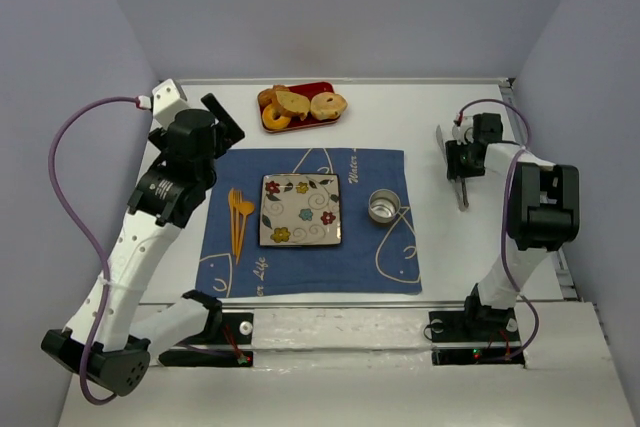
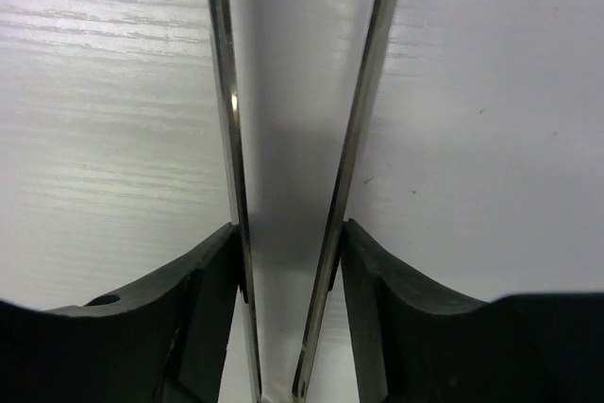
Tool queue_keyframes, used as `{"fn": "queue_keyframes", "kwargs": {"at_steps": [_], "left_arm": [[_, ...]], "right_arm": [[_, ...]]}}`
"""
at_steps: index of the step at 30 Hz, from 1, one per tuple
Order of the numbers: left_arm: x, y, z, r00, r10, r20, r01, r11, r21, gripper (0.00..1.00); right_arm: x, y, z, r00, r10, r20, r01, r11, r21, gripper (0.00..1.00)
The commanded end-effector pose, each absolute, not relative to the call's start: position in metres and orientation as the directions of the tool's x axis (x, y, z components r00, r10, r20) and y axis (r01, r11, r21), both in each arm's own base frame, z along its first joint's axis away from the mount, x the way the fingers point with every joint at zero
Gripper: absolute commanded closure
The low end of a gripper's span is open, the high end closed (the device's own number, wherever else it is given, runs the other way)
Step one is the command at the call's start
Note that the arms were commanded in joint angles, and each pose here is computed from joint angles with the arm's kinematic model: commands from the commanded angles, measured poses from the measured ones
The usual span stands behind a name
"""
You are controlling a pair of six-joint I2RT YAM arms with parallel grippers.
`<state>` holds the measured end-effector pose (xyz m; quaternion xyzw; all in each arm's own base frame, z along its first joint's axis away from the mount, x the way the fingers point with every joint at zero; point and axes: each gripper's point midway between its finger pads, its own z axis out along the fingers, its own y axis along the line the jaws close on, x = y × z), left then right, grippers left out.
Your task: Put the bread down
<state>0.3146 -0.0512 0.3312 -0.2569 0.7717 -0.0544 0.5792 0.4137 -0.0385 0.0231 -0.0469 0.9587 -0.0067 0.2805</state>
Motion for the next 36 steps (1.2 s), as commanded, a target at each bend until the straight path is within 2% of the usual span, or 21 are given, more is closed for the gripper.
{"fn": "queue_keyframes", "kwargs": {"at_steps": [1,6,10,13,18,22,27,30,32,36], "left_arm": [[0.313,-0.045,0.336,-0.159,-0.463,-0.872,-0.344,0.854,-0.391,0.01],[0.314,-0.047,0.335,-0.162,-0.466,-0.870,-0.333,0.855,-0.397,0.01],[0.314,-0.048,0.334,-0.170,-0.465,-0.869,-0.331,0.857,-0.394,0.01],[0.314,-0.049,0.333,-0.172,-0.469,-0.866,-0.330,0.856,-0.398,0.01],[0.314,-0.048,0.334,-0.168,-0.470,-0.866,-0.332,0.855,-0.400,0.01],[0.314,-0.048,0.335,-0.162,-0.477,-0.864,-0.332,0.851,-0.407,0.01],[0.313,-0.047,0.336,-0.160,-0.478,-0.864,-0.334,0.850,-0.408,0.01],[0.312,-0.047,0.336,-0.156,-0.483,-0.862,-0.333,0.847,-0.414,0.01],[0.311,-0.047,0.336,-0.155,-0.484,-0.861,-0.331,0.847,-0.417,0.01],[0.311,-0.048,0.337,-0.153,-0.488,-0.859,-0.326,0.846,-0.422,0.01]], "right_arm": [[0.414,-0.049,0.028,-0.837,-0.104,-0.537,-0.063,0.994,-0.094,0.51],[0.433,-0.043,0.104,-0.717,-0.110,-0.688,-0.069,0.994,-0.086,0.57],[0.442,-0.011,0.190,-0.553,-0.091,-0.828,-0.174,0.985,0.008,0.59],[0.439,0.011,0.219,-0.515,-0.062,-0.855,-0.238,0.969,0.073,0.57],[0.438,0.045,0.235,-0.531,-0.006,-0.847,-0.260,0.953,0.157,0.58],[0.437,0.097,0.252,-0.552,0.065,-0.831,-0.347,0.888,0.300,0.58],[0.444,0.169,0.261,-0.625,0.122,-0.771,-0.413,0.787,0.459,0.48],[0.465,0.177,0.252,-0.669,0.197,-0.717,-0.329,0.786,0.523,0.42],[0.475,0.182,0.238,-0.691,0.229,-0.686,-0.273,0.796,0.540,0.41],[0.489,0.203,0.231,-0.717,0.261,-0.646,-0.239,0.779,0.580,0.33]]}}
